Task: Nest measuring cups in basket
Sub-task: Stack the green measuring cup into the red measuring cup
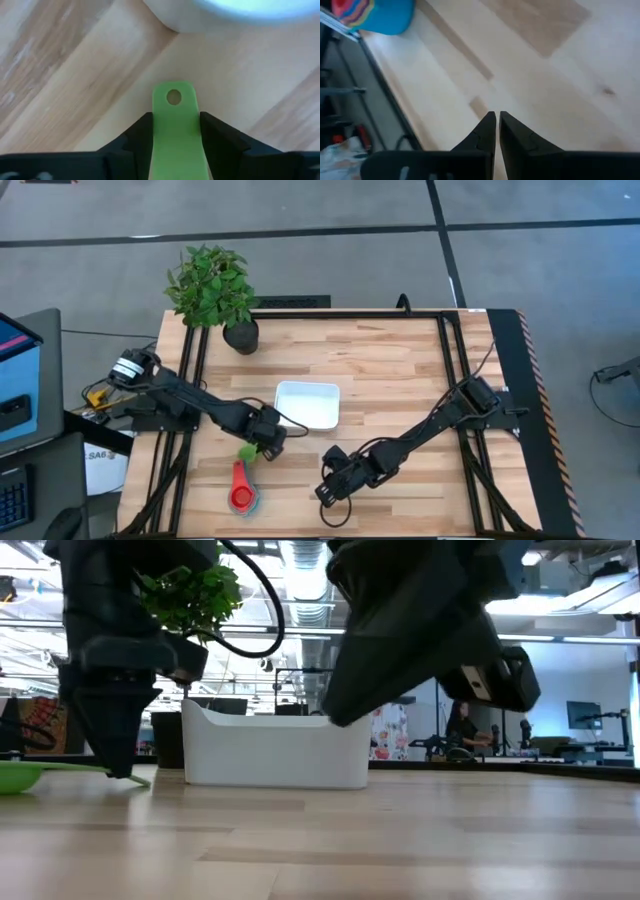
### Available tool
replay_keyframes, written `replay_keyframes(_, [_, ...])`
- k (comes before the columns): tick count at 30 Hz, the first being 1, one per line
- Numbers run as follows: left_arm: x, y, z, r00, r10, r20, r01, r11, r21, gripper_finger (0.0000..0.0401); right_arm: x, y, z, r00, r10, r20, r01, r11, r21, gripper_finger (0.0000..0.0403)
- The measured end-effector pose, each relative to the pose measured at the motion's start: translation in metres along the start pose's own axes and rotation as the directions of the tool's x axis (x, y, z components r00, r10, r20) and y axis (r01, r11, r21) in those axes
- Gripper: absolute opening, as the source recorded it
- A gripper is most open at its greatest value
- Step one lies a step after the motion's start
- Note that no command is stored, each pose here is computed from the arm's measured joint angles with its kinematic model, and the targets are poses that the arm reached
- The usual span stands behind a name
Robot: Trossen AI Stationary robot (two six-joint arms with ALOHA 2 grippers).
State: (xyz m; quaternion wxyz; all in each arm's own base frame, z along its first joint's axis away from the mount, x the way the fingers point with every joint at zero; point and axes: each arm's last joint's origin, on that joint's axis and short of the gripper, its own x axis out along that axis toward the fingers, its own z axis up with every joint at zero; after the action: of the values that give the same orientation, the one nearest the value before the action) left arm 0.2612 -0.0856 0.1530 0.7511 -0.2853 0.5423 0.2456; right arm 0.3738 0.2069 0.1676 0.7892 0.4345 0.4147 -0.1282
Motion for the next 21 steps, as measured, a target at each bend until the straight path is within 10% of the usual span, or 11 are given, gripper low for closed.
replay_keyframes(13, [-0.045, -0.008, 0.021, 1.000, -0.012, -0.021, 0.011, 0.998, -0.062, 0.0140, -0.035, 0.003, 0.018, 0.998, -0.024, 0.054, 0.029, 0.994, -0.103, 0.0047])
replay_keyframes(21, [-0.108, -0.017, 0.040, 0.971, -0.084, 0.223, 0.116, 0.984, -0.133, 0.0141, -0.046, 0.019, 0.037, 0.977, 0.134, 0.168, -0.106, 0.981, -0.162, 0.0052])
